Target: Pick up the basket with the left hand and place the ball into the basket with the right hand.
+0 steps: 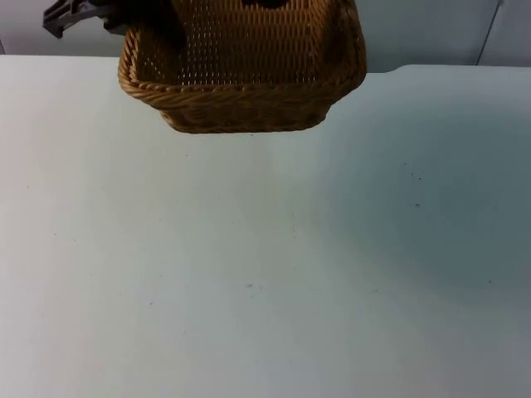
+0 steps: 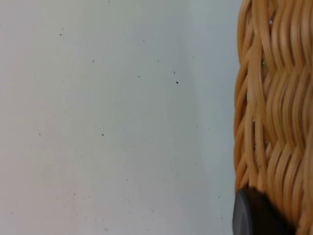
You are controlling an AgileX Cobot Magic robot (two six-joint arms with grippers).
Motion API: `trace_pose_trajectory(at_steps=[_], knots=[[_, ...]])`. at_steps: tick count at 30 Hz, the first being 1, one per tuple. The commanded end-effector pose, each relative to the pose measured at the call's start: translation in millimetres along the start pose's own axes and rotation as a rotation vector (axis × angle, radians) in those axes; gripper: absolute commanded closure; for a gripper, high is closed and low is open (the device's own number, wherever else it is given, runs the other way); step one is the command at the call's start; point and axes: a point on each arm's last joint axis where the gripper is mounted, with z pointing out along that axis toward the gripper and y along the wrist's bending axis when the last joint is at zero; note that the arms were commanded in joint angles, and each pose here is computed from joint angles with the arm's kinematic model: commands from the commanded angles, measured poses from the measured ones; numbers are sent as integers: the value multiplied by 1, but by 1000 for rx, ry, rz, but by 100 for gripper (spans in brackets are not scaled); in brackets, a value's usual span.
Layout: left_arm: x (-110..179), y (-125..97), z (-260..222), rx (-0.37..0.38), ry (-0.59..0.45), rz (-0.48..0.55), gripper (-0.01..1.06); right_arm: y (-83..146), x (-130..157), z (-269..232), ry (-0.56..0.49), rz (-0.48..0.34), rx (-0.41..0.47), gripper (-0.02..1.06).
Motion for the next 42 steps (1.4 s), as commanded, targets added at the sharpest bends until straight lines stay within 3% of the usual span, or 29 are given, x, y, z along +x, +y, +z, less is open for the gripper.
trace_pose_trajectory(at_steps=[1, 5, 9, 10, 13, 14, 15, 16, 17, 29, 36, 42], knots=[[-3, -4, -3, 26, -27, -18, 105, 2, -5, -2, -30, 0, -4, 104], [-3, -4, -3, 26, -27, -18, 105, 2, -5, -2, -28, 0, -4, 94], [-3, -4, -3, 26, -27, -18, 105, 2, -5, -2, -28, -4, -4, 64], [-3, -4, -3, 26, -27, -18, 105, 2, -5, -2, -28, -4, -4, 64], [-3, -4, -3, 26, -27, -13, 105, 2, -4, -1, -25, -28, -4, 30], [-3, -4, -3, 26, -27, -13, 105, 2, -4, -1, -25, -44, -4, 13], [-3, -4, -3, 26, -27, -13, 105, 2, -4, -1, -25, -44, -4, 13], [-3, -4, -3, 26, -27, -13, 105, 2, -4, -1, -20, -60, -3, 2], [-3, -4, -3, 26, -27, -13, 105, 2, -3, -1, -15, -63, -5, 0], [-3, -4, -3, 26, -27, -11, 105, 2, -5, -4, -19, -52, -12, 2], [-3, -4, -3, 24, -27, -10, 105, -1, -20, -31, 38, -27, -5, 6], [-3, -4, -3, 25, -25, -9, 105, -4, -38, -66, -3, 12, 1, 6]])
